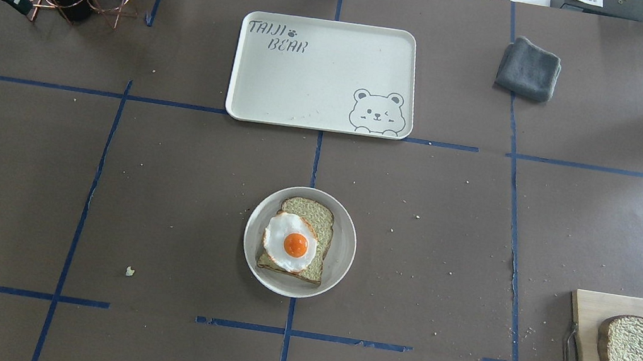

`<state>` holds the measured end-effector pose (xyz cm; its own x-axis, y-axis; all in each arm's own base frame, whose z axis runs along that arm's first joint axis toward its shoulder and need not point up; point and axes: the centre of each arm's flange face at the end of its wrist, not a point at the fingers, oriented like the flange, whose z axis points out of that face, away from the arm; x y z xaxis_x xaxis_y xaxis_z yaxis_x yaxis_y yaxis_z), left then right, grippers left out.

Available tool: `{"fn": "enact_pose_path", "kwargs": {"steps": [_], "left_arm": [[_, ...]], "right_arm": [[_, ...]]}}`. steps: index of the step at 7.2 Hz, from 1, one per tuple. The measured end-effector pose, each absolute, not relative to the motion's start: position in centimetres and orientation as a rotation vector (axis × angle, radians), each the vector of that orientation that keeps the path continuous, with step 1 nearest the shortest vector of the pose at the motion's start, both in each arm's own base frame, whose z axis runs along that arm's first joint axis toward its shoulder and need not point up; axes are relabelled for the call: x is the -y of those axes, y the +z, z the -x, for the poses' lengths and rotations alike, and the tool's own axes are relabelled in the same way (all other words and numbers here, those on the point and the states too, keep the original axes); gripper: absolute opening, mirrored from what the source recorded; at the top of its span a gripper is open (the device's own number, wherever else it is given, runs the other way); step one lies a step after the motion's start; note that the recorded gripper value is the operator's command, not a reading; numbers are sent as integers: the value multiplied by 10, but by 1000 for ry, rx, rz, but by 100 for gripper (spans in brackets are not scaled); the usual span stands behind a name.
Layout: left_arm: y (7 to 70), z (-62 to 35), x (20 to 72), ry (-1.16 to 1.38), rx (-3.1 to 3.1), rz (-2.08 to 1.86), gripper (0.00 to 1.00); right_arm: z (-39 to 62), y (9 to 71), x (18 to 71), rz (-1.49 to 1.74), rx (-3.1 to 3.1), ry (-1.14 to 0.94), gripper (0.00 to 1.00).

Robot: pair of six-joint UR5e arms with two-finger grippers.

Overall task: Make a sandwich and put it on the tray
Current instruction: 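Grasp the bread slice on the wooden board with the right gripper, then lift the bread slice and carry it over the egg-topped bread on the plate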

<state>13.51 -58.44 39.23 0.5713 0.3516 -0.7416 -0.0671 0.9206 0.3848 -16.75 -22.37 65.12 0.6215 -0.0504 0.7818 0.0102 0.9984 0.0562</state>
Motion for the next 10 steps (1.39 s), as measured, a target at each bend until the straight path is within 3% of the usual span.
{"fn": "enact_pose_path", "kwargs": {"steps": [2, 10], "left_arm": [[393, -135, 584, 251, -934, -332, 100], [395, -135, 585, 250, -934, -329, 100]], "right_arm": [[169, 652, 222, -43, 899, -43, 0], [156, 610, 218, -72, 954, -49, 0]]}}
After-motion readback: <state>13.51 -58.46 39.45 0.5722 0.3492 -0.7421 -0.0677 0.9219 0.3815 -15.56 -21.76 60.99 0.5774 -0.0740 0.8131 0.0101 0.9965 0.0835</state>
